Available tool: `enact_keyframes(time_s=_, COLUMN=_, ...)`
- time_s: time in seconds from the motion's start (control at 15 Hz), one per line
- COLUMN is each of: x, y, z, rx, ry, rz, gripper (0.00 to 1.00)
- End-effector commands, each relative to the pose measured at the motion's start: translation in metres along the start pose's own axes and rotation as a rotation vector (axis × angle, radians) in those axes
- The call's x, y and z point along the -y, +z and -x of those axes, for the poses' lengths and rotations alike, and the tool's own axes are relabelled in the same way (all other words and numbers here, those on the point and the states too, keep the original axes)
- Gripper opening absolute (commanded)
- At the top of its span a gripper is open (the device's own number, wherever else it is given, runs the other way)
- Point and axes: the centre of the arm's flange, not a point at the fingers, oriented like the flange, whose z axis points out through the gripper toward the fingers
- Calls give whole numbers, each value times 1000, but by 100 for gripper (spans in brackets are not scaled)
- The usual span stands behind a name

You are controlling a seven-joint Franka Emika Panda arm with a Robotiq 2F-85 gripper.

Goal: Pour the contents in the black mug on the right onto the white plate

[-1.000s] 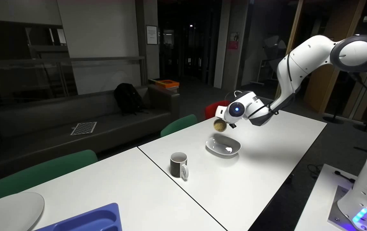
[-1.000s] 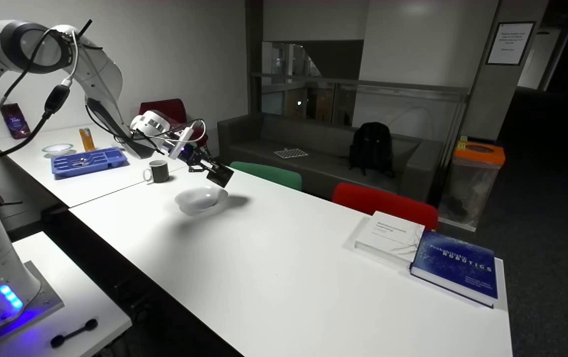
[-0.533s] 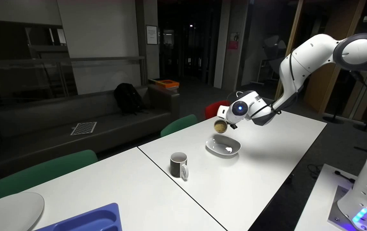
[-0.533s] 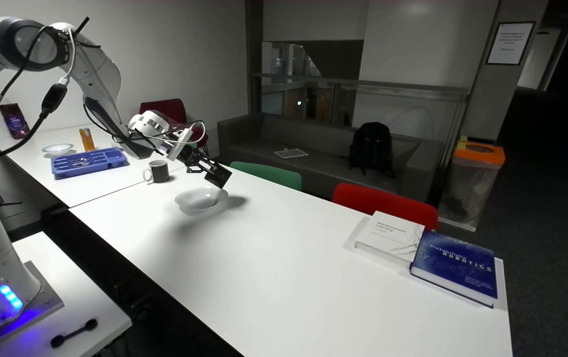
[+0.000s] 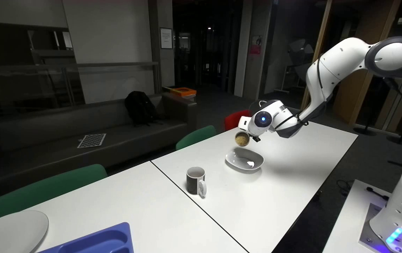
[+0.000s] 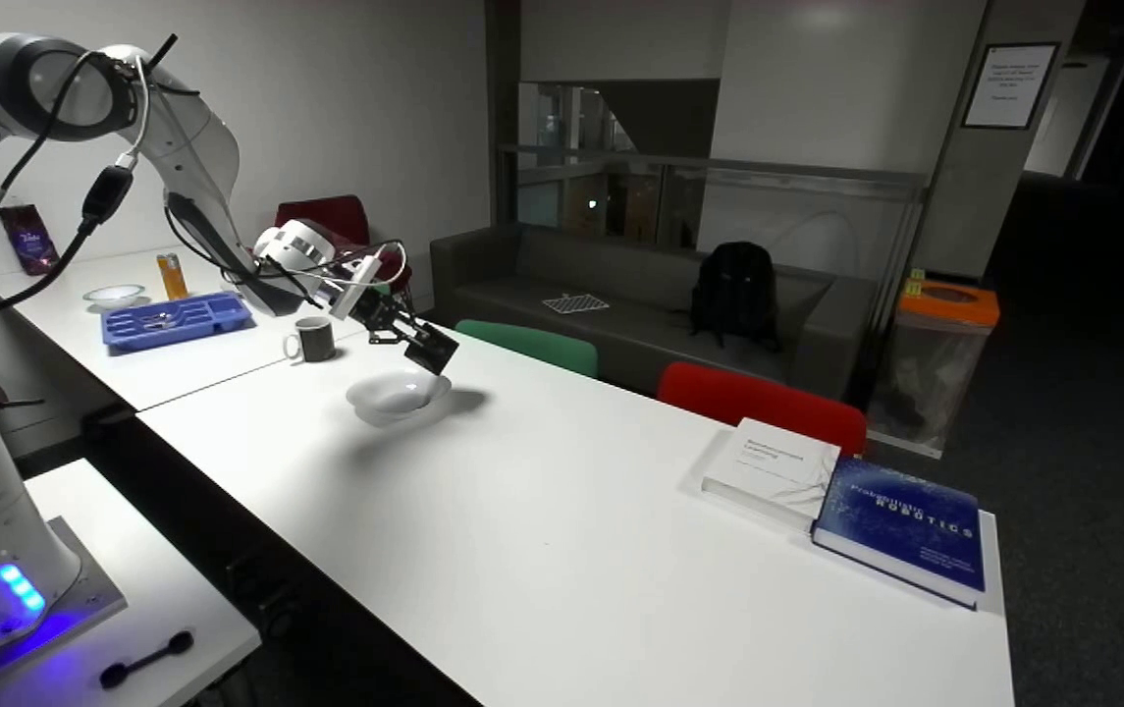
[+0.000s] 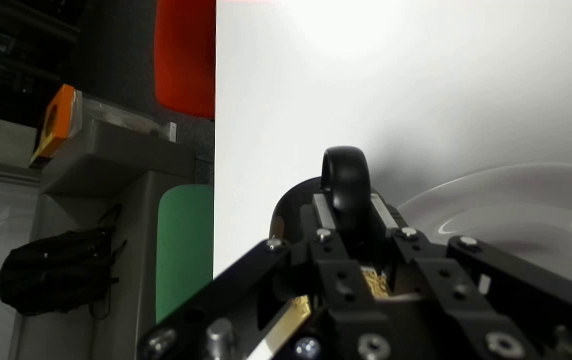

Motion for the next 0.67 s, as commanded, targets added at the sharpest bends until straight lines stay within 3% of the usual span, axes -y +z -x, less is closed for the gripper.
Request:
enact_keyframes(time_s=0.0, x=0, y=0, z=0, rx=0, ry=0, rz=0, gripper=20)
enact_keyframes(time_s=0.07, x=0, y=0, z=0, rx=0, ry=0, rz=0, gripper=5)
enact_keyframes(time_s=0.6, x=16, y=8, z=1, rx=55, ry=-14, rz=-12, gripper=5)
